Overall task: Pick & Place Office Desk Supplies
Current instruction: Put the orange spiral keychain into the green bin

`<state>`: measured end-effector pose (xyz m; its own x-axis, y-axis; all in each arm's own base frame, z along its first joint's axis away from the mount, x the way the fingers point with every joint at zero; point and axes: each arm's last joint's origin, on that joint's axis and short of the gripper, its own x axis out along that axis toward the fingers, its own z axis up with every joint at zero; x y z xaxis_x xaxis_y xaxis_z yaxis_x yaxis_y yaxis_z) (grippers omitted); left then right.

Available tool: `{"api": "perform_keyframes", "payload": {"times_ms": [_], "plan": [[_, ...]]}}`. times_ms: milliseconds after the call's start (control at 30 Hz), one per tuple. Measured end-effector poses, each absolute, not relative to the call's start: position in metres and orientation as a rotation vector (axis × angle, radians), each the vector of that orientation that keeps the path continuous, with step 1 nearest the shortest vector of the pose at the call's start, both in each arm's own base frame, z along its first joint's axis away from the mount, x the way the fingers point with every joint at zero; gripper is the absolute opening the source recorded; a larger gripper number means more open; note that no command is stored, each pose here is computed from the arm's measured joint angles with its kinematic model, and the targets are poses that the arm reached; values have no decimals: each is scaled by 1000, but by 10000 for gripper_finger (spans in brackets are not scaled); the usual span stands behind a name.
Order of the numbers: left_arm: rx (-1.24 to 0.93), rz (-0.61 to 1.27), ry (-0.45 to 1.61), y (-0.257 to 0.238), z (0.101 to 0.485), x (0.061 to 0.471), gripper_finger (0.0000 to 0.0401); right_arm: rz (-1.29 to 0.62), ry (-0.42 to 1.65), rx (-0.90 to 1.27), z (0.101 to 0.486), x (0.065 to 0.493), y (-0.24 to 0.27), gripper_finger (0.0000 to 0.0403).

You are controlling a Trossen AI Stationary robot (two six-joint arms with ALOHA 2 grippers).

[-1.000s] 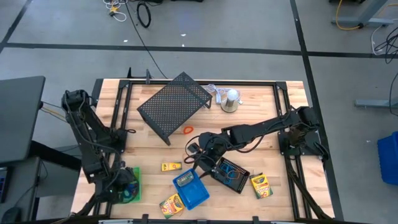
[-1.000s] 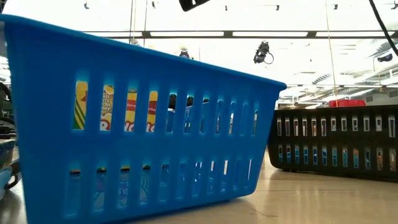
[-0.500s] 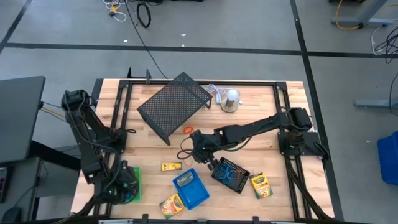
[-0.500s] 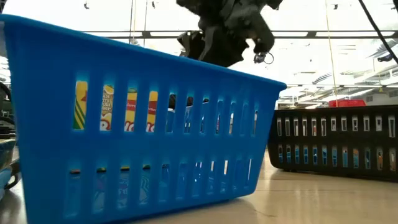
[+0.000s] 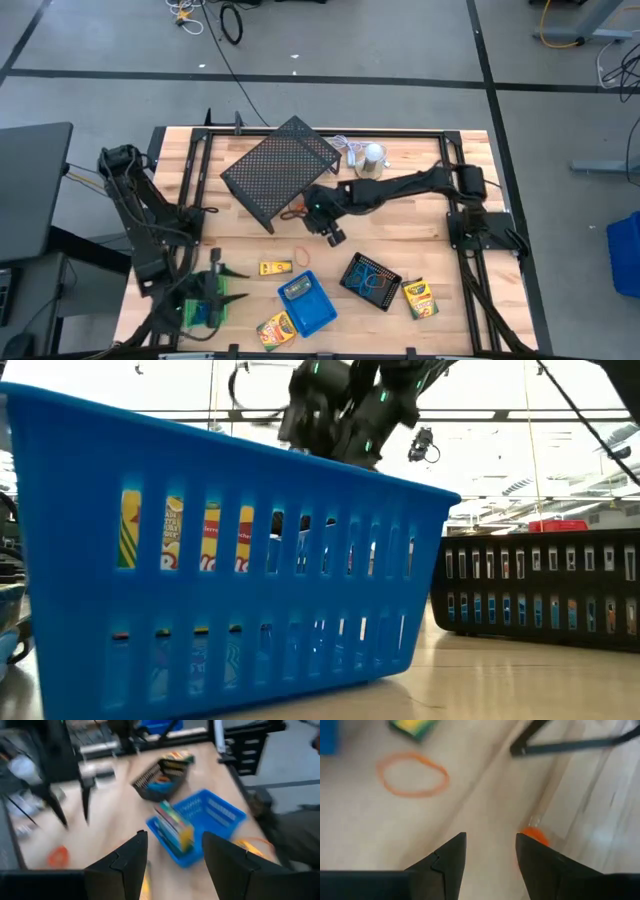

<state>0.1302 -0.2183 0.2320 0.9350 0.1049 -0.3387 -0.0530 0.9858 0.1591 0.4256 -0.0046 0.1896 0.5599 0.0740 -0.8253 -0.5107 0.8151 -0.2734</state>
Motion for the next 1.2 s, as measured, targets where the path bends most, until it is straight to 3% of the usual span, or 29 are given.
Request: {"api": "perform_keyframes", "payload": {"times_ms": [200,500,1000,1200], "plan": [[277,99,332,-211,236,172,195,361,1007,-533,157,430,-29,181],[300,19,341,-191,243,210,195,327,996,-522,155,430,-53,181],[297,17,359,-182,243,219,195,334,933,-529,152,437,-62,181],[287,0,360,-183,243,219,195,371,1022,-499,134,457,-66,181]]}}
